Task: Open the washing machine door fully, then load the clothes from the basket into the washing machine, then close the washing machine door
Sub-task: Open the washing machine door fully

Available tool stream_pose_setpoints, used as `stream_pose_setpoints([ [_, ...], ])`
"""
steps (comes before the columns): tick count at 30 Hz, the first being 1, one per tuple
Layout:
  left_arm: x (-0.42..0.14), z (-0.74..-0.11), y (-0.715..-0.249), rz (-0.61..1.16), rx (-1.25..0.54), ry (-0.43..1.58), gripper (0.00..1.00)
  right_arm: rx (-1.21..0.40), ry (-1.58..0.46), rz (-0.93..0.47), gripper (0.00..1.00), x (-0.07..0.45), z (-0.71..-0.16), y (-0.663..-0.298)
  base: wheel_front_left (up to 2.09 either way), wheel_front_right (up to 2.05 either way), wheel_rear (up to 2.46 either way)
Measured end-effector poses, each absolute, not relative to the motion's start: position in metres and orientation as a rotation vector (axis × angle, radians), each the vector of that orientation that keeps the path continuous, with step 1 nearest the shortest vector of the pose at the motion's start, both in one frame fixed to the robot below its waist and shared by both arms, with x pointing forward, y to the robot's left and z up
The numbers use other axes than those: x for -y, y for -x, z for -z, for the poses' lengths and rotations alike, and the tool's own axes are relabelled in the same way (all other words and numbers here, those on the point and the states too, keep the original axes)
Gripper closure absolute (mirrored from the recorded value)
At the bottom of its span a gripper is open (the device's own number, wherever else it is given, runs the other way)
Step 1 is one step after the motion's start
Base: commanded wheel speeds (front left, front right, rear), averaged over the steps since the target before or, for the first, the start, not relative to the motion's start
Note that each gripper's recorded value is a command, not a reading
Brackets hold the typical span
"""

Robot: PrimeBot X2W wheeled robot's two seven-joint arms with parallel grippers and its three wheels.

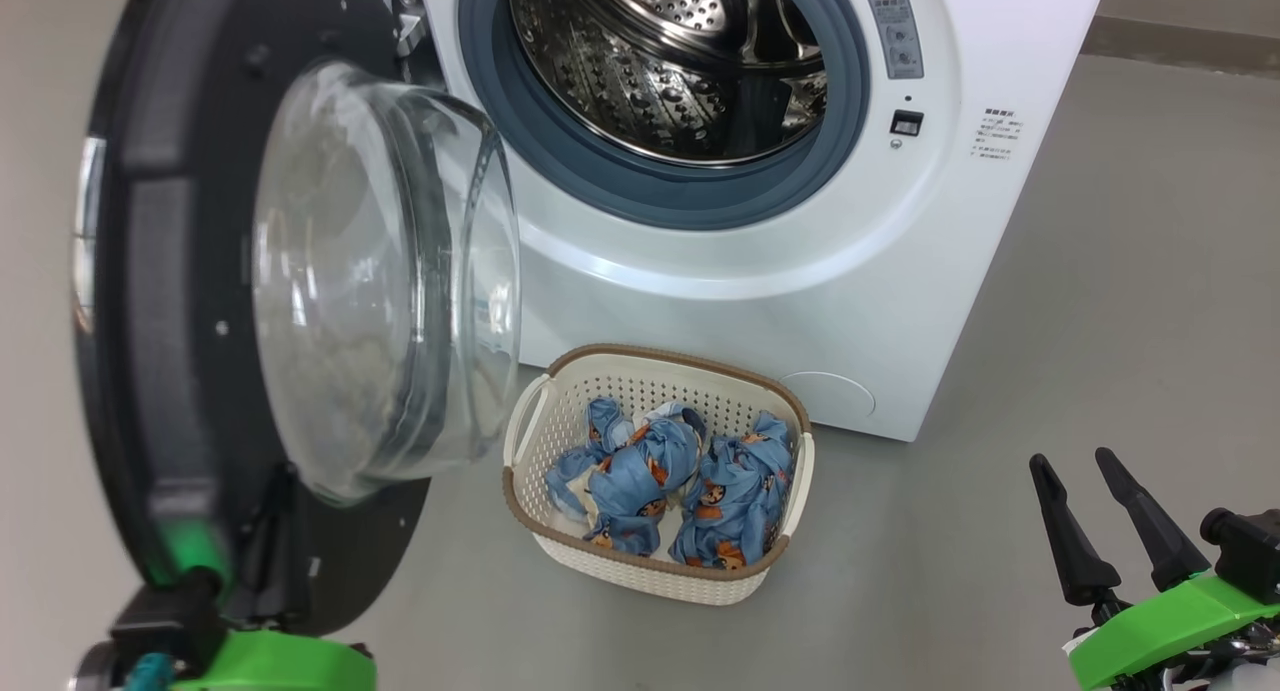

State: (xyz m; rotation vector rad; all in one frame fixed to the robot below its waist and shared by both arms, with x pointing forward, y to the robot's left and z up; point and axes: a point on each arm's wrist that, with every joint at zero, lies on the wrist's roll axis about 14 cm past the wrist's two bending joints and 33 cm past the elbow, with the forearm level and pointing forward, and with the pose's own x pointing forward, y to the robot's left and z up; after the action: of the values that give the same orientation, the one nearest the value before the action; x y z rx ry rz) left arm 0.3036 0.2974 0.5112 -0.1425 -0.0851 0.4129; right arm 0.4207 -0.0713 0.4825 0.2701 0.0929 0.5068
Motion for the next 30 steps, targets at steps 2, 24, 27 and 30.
stream_pose_setpoints([
  [2, -0.306, -0.512, -0.301, -0.435, 0.086, 0.137, 1.00, -0.096, -0.271, -0.507, 0.00, 0.071, -0.481, -0.421, 0.00, 0.00, 0.00],
  [24, -0.395, -0.515, -0.294, -0.672, 0.069, 0.078, 1.00, -0.140, -0.263, -0.500, 0.00, 0.077, -0.459, -0.443, 0.00, 0.00, 0.00],
  [27, -0.404, -0.514, -0.296, -0.692, 0.063, 0.076, 1.00, -0.150, -0.263, -0.500, 0.00, 0.078, -0.454, -0.445, 0.00, 0.00, 0.00],
  [30, -0.415, -0.513, -0.296, -0.719, 0.056, 0.075, 1.00, -0.156, -0.262, -0.502, 0.00, 0.078, -0.451, -0.447, 0.00, 0.00, 0.00],
])
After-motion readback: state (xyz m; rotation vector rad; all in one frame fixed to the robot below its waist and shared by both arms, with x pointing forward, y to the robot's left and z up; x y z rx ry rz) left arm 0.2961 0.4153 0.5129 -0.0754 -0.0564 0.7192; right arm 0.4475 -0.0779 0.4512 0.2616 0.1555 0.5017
